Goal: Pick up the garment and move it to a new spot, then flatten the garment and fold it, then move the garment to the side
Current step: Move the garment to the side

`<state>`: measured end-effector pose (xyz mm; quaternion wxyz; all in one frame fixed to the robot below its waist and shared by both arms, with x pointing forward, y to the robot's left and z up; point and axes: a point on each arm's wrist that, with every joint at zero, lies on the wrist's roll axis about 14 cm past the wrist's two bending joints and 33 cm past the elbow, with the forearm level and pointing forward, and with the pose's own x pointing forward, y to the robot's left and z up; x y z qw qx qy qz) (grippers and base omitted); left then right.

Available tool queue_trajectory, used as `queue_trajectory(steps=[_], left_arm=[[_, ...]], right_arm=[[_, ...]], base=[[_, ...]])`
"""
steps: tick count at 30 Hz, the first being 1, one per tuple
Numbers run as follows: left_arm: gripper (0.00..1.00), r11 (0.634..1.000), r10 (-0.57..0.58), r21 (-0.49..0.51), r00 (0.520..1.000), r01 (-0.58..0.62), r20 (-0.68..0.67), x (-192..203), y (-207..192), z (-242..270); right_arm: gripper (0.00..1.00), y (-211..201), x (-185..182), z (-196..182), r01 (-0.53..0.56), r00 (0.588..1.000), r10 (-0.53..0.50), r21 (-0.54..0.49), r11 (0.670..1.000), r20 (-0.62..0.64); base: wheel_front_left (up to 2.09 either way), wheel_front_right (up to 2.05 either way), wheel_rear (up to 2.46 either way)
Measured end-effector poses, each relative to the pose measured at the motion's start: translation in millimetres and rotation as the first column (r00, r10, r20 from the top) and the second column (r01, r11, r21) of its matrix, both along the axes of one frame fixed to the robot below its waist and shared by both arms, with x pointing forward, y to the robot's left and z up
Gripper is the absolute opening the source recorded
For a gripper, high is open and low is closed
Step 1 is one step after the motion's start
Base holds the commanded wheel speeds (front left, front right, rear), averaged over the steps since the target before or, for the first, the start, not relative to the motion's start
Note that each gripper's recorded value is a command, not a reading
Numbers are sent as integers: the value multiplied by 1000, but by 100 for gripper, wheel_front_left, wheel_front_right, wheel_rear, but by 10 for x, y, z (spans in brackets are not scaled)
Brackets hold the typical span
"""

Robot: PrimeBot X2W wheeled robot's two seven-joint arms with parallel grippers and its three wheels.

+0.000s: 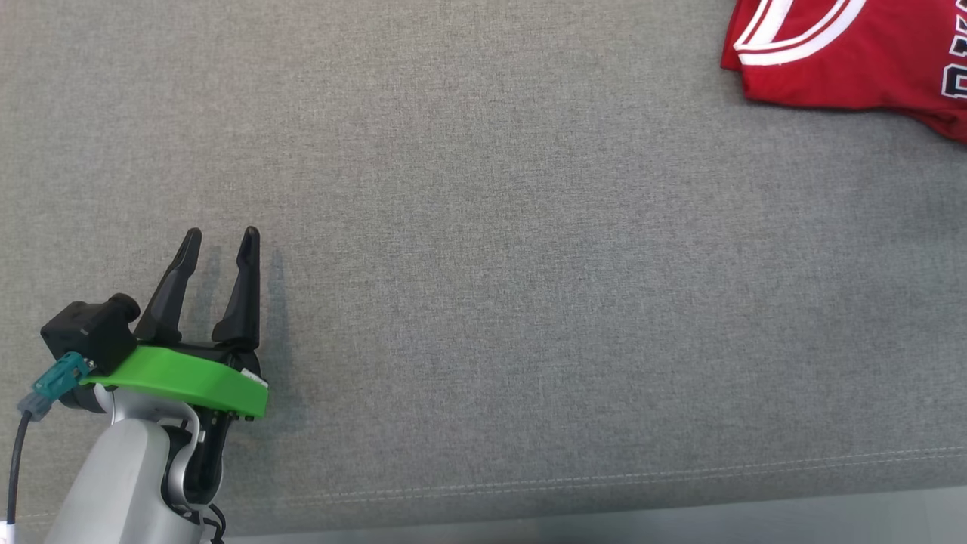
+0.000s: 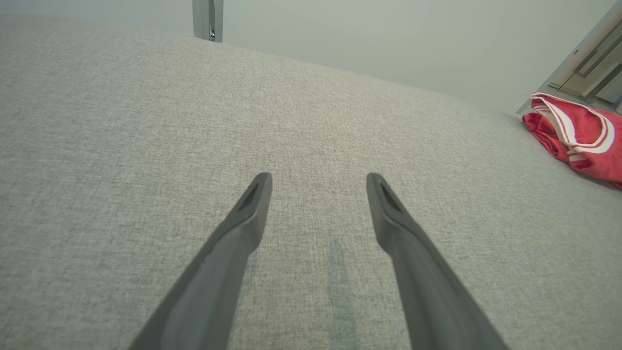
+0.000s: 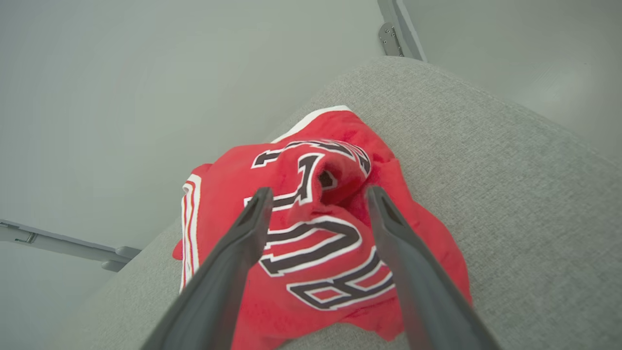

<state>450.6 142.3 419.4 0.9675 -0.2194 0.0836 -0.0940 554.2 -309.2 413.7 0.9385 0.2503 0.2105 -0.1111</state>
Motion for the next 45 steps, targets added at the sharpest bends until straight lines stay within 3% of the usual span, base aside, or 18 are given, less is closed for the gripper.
queue_trajectory(steps=[6,12,37,38,39,42,43,45], left_arm=[[100,1000,-4,8,1000,5,-21,-10,14,-88],[100,1000,3,17,999,-2,-37,-25,60,-146],[100,999,50,18,996,-49,-68,-72,234,-237],[100,998,55,20,996,-54,-69,-73,252,-241],[100,998,58,21,996,-57,-70,-74,265,-245],[100,998,61,23,995,-60,-73,-79,276,-251],[100,998,62,24,995,-61,-73,-79,280,-252],[100,998,63,24,995,-62,-73,-80,282,-251]], right_arm=[[100,-80,166,87,107,991,-116,141,984,63],[100,-69,198,-51,180,982,-189,229,957,18],[100,-103,412,-147,257,966,-259,231,938,-24],[84,-92,406,-179,258,966,-257,230,938,-34],[58,-82,394,-218,263,965,-259,229,937,-49],[39,-37,372,-295,261,965,-248,228,938,-82],[16,-34,375,-295,259,966,-247,224,940,-80],[0,-35,404,-257,250,968,-244,209,945,-57]], base=[[0,0,0],[0,0,0],[0,0,0],[0,0,0],[0,0,0],[0,0,0],[0,0,0],[0,0,0]])
